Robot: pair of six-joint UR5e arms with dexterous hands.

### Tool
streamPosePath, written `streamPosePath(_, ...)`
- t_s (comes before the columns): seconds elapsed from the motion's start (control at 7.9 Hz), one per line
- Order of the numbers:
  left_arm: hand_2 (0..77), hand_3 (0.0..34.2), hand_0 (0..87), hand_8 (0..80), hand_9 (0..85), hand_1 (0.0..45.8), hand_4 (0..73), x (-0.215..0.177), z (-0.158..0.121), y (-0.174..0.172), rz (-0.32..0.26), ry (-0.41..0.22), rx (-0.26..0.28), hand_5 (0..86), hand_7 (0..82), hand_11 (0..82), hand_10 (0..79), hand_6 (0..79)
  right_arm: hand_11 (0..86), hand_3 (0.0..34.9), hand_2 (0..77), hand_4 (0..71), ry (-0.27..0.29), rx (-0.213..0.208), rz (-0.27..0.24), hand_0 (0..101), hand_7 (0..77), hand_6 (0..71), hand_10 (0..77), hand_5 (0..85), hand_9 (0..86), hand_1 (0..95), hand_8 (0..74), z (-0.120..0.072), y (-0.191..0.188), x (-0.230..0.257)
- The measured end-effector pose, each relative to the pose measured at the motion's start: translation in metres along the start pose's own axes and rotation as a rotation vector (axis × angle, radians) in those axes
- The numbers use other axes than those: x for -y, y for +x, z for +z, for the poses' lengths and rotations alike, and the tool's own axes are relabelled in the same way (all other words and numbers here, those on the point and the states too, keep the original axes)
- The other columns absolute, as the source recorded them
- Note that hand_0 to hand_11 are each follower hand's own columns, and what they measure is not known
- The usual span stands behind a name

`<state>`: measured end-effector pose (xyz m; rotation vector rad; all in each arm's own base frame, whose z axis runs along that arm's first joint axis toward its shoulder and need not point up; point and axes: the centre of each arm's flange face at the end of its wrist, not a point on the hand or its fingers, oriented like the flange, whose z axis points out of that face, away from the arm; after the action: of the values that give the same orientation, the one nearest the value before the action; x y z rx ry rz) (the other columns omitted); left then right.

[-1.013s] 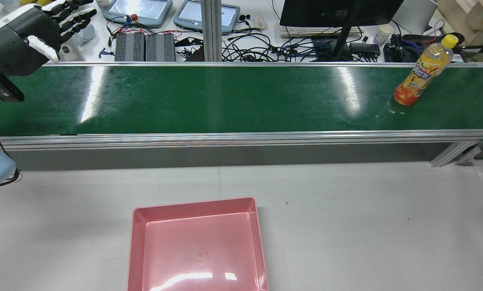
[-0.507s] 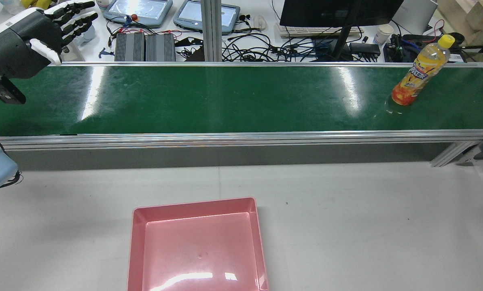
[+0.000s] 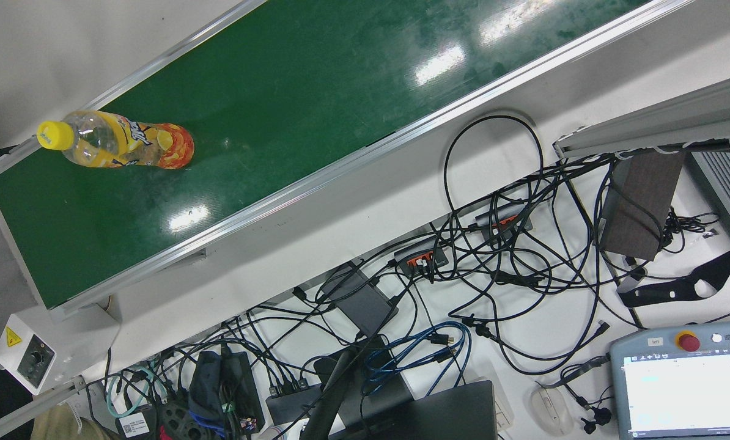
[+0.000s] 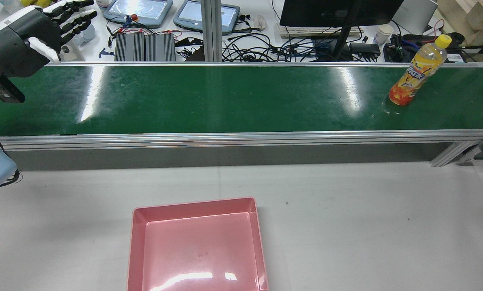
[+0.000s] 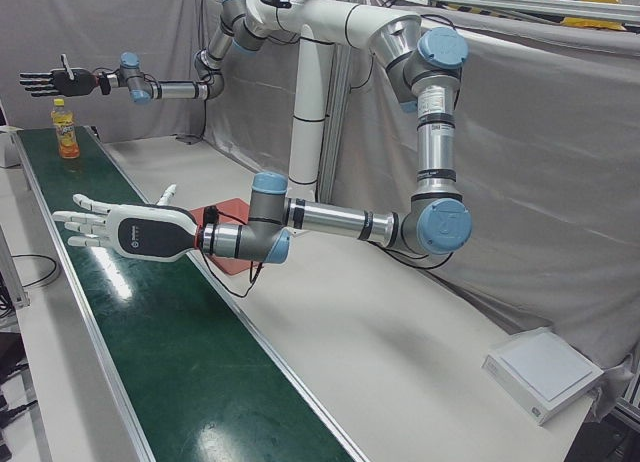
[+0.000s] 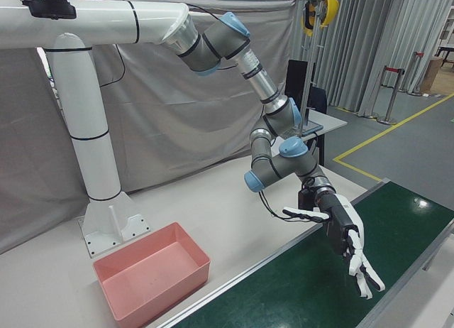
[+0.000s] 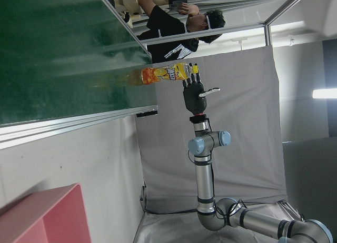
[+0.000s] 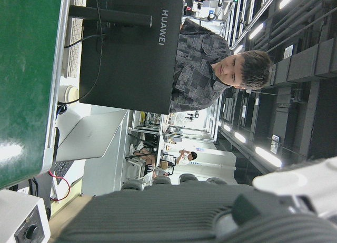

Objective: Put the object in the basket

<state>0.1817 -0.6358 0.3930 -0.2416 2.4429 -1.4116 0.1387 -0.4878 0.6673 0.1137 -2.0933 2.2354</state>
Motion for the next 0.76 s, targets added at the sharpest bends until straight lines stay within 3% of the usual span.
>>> streamPosePath(0.76, 0.5, 0.7, 59.9, 7.6, 9.8, 2.7, 13.1, -0.0013, 0.0001, -0.0009, -0.007, -0.002, 0.001, 18.0, 1.6, 3.8, 1.6, 0.5, 0.0, 0.1, 0.5, 0.0, -0.003, 0.000, 0.001, 0, 0.5, 0.0, 0.0, 0.0, 0.0, 0.0, 0.0, 0.0003, -0.0001, -0.0014)
